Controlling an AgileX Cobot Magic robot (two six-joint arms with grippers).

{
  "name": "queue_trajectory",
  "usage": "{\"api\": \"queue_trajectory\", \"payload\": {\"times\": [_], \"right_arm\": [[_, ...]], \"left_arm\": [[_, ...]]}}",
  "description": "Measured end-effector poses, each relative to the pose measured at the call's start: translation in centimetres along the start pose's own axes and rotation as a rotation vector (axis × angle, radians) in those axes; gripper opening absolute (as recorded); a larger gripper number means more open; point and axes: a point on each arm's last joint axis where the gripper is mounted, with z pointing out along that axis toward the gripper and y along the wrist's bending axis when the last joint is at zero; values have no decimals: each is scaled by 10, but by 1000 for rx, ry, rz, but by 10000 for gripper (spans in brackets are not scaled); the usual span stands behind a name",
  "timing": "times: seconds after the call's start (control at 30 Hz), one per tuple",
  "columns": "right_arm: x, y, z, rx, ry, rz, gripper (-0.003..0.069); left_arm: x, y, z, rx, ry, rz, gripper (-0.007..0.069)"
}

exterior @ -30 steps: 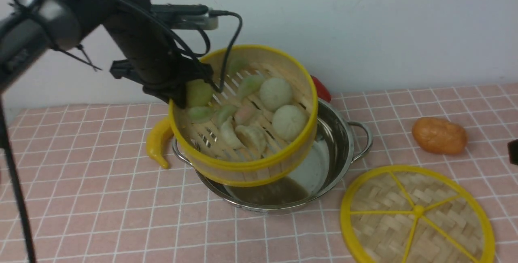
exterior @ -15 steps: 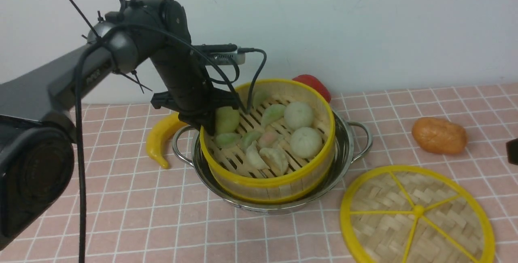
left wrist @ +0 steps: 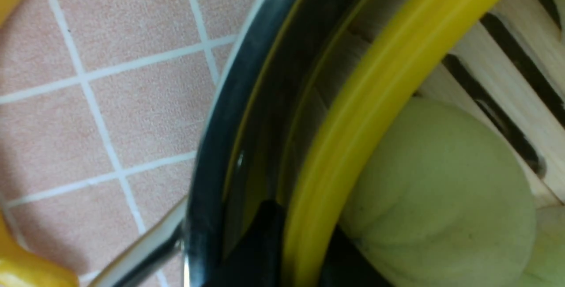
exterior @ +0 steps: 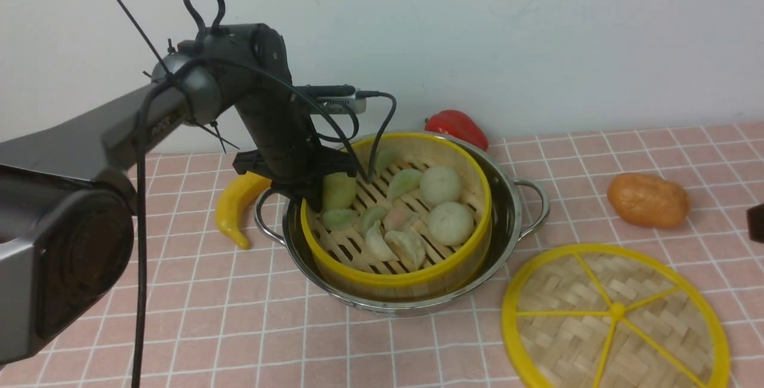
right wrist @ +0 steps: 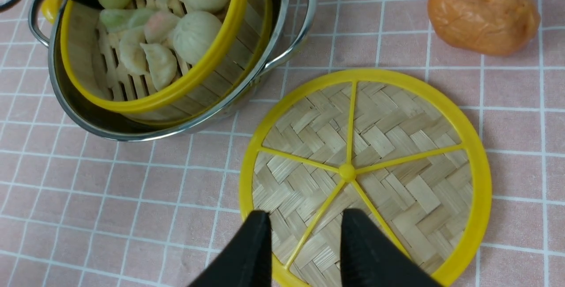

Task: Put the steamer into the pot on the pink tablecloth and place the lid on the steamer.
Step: 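Place the bamboo steamer basket with dumplings into the steel pot with the left gripper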

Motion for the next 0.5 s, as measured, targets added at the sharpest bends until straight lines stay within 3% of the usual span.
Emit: {"api": "queue_trajectory", "payload": {"times": [0.17,0.5], "right_arm": [[0,0,0,0,0,1,240],[0,0,0,-1,3,2,240]], "left_arm": [[0,0,1,3,-1,-1,63],[-8,-5,-19,28,-35,1,326]]}}
